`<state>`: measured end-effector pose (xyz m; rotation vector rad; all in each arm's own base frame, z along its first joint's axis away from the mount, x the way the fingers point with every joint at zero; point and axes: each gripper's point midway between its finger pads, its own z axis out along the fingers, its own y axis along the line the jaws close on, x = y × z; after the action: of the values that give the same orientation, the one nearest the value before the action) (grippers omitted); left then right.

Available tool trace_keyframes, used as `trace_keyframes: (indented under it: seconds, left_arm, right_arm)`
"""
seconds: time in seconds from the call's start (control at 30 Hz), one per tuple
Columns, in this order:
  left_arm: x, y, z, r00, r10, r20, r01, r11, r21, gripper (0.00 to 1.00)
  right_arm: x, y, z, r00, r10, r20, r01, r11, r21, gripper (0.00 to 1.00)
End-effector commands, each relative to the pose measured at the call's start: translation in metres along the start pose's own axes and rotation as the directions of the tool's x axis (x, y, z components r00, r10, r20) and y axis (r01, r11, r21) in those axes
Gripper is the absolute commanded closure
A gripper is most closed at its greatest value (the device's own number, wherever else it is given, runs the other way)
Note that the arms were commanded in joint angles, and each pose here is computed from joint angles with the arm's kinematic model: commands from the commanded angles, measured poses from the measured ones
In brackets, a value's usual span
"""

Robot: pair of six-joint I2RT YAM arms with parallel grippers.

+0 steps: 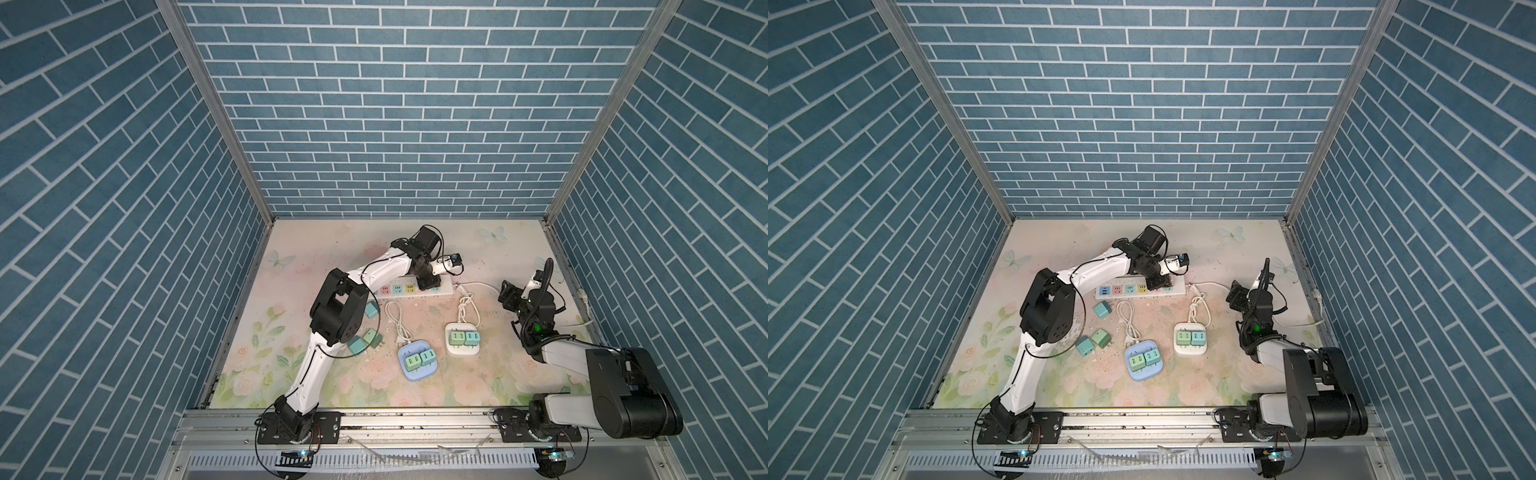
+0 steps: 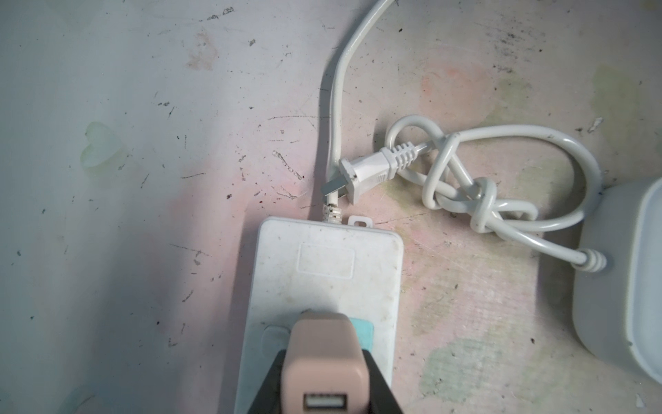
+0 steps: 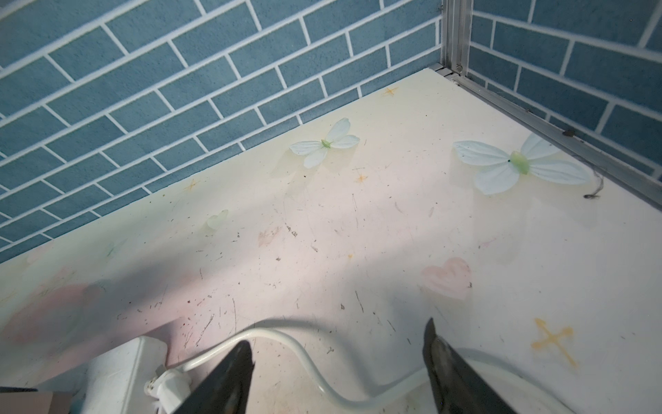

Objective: Insert plugs into power strip
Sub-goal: Insert the plug into the socket.

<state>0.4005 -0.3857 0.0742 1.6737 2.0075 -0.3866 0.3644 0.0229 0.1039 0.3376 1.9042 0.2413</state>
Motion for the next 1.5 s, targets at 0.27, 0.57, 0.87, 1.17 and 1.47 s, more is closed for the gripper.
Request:
trace_keyframes:
  seconds: [0.27,0.57,0.87,1.17,1.47]
  left_arm:
    - [0.011,-0.017,0.002,0.997,-0.073,-0.038,0.074,0.997,0.024,1.0]
    - [0.035,-0.017,0.014,0.992,-0.093,-0.086,0.098,0.994,0.057,1.0]
    - [0.053,-0.025,0.019,0.985,-0.053,-0.163,0.07,0.992,0.101,1.0]
    - [0.063,-0.021,0.026,0.972,-0.047,-0.23,0.074,0.991,0.109,1.0]
    - [0.064,-0.02,0.028,0.976,-0.055,-0.21,0.083,0.988,0.13,1.0]
  right_arm:
    - [-0.008,0.004,0.004,0.999,0.028,0.016,-0.028,1.0,-0.011,0.24]
    - [-0.009,0.004,0.004,0.999,0.028,0.015,-0.028,1.0,-0.012,0.23]
    - [-0.007,0.004,0.004,1.0,0.027,0.009,-0.027,1.0,-0.013,0.24]
    - [-0.008,0.004,0.004,1.0,0.028,0.012,-0.028,1.0,-0.014,0.23]
    - [-0.007,0.004,0.004,1.0,0.027,0.009,-0.027,1.0,-0.015,0.23]
